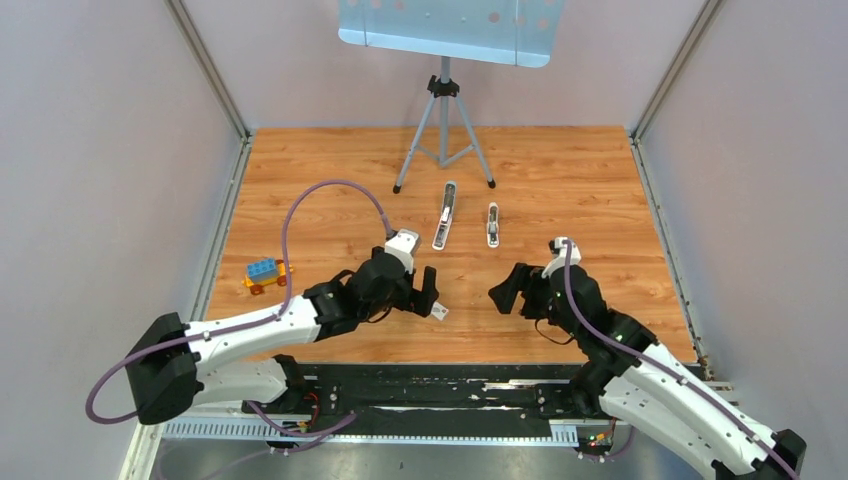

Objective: Load the staples into the stapler

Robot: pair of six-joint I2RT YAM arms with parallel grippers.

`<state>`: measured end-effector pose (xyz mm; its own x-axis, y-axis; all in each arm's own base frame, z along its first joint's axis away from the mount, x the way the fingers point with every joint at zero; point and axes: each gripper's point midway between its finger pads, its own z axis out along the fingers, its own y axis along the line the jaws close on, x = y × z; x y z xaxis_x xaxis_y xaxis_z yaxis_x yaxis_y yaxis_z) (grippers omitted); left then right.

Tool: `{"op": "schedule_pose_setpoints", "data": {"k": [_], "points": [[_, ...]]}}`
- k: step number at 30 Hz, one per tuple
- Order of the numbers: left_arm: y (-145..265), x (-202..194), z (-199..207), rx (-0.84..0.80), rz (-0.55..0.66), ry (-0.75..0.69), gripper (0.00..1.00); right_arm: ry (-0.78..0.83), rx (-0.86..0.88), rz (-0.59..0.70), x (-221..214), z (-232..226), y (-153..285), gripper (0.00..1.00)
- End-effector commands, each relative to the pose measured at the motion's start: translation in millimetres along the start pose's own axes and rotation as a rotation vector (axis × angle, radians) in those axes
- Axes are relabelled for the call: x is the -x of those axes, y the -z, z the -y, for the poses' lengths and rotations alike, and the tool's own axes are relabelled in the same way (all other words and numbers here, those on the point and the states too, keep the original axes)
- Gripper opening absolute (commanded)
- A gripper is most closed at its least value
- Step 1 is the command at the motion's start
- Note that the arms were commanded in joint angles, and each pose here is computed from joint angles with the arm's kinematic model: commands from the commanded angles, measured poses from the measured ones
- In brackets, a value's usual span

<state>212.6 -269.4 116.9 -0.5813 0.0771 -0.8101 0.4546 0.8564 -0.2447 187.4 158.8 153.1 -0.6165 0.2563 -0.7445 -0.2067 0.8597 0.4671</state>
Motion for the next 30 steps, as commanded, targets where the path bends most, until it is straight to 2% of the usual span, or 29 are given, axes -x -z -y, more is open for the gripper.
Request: {"op": "schedule_pose_setpoints", "data": {"k": [1,4,8,11,15,18,30], "points": [[10,-4,-9,-0.037,-0.038,-0.147,1.0,-0.17,0.131,-0.052,-20,-25,-14,0.87],[11,-7,-9,-0.048,-0.052,-0.115,0.92,-0.229,0.196,-0.104,-35,-36,-25,0.73],[3,-23,-16,-0.06,-0.102,-0.051,0.7,-0.254,0.205,-0.15,-47,-39,-36,0.53],[-2,-40,-22,-0.045,-0.172,-0.062,0.51,-0.257,0.223,-0.149,-47,-43,-39,0.46],[-4,-63,-15,-0.101,-0.263,-0.051,0.39,-0.254,0.213,-0.125,-44,-39,-36,0.45],[-4,-77,-1,-0.157,-0.299,-0.023,0.35,-0.245,0.198,-0.1,-41,-34,-32,0.46],[-25,-105,36,-0.235,-0.345,0.021,0.31,-0.191,0.179,-0.063,-30,-30,-21,0.5]]}}
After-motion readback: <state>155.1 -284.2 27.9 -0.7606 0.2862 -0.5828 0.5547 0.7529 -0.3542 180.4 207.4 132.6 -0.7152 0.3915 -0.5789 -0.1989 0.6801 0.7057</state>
